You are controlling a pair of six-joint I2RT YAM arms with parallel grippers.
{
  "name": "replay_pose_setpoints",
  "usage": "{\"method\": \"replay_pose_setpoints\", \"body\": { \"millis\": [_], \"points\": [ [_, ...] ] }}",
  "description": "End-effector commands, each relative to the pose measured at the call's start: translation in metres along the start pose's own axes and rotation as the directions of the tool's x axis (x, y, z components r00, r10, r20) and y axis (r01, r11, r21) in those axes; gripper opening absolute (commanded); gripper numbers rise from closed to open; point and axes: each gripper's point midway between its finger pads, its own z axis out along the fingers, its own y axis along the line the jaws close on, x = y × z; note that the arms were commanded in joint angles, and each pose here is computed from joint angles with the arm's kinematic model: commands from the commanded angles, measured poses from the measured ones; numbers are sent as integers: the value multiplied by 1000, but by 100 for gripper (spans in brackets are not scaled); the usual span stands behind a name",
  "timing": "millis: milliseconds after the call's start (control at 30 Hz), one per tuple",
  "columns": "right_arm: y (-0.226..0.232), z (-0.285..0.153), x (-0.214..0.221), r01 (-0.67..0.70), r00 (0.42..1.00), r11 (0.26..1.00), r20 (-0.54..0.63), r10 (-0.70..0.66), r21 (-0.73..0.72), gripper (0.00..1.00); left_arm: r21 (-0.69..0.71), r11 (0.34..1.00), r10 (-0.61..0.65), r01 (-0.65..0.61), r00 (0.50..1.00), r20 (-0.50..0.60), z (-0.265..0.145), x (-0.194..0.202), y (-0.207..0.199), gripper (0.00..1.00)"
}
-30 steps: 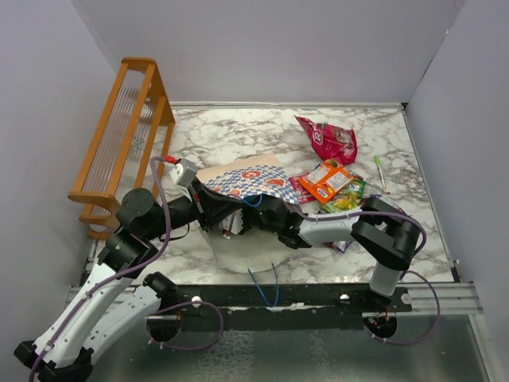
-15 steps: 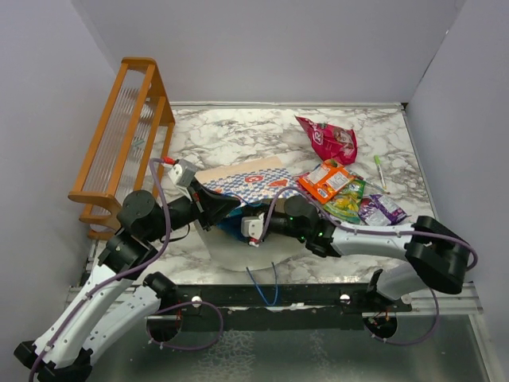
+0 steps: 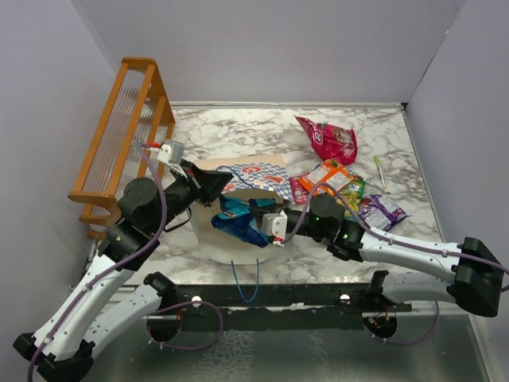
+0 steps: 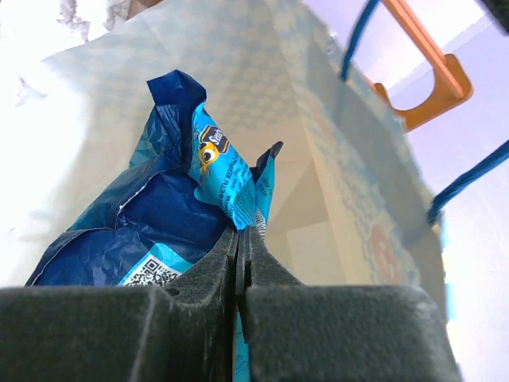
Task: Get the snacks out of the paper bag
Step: Take out the snack from the paper bag, then adjust the paper bag at the center of the board, then place the snack at the center of the board.
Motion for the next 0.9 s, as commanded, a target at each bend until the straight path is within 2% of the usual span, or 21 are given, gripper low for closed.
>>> {"method": "replay_pose_setpoints", "body": {
  "millis": [0, 133, 300, 467, 633, 867],
  "points": [
    [-39, -9, -59, 11, 988, 998, 151, -21, 67, 1, -132, 989, -39, 62, 985, 168, 6, -48, 11, 0],
    [-65, -21, -92, -23, 981, 995, 195, 3, 100, 1, -262, 960, -56, 96, 986, 158, 17, -56, 29, 0],
    [-107, -36, -126, -43, 979, 982, 202, 5, 182, 1, -432, 890, -92, 145, 986, 142, 28, -67, 51, 0],
    [-151, -47, -150, -37, 985, 959, 174, -13, 281, 1, -495, 852, -98, 167, 982, 162, 37, -86, 54, 0],
    [-201, -67, -165, -7, 994, 900, 103, -42, 435, 1, -548, 813, -80, 195, 971, 226, 37, -109, 58, 0],
    [-260, -99, -156, 77, 997, 765, -72, -40, 639, 1, -655, 726, -1, 210, 952, 305, 32, -126, 83, 0]
  ]
}}
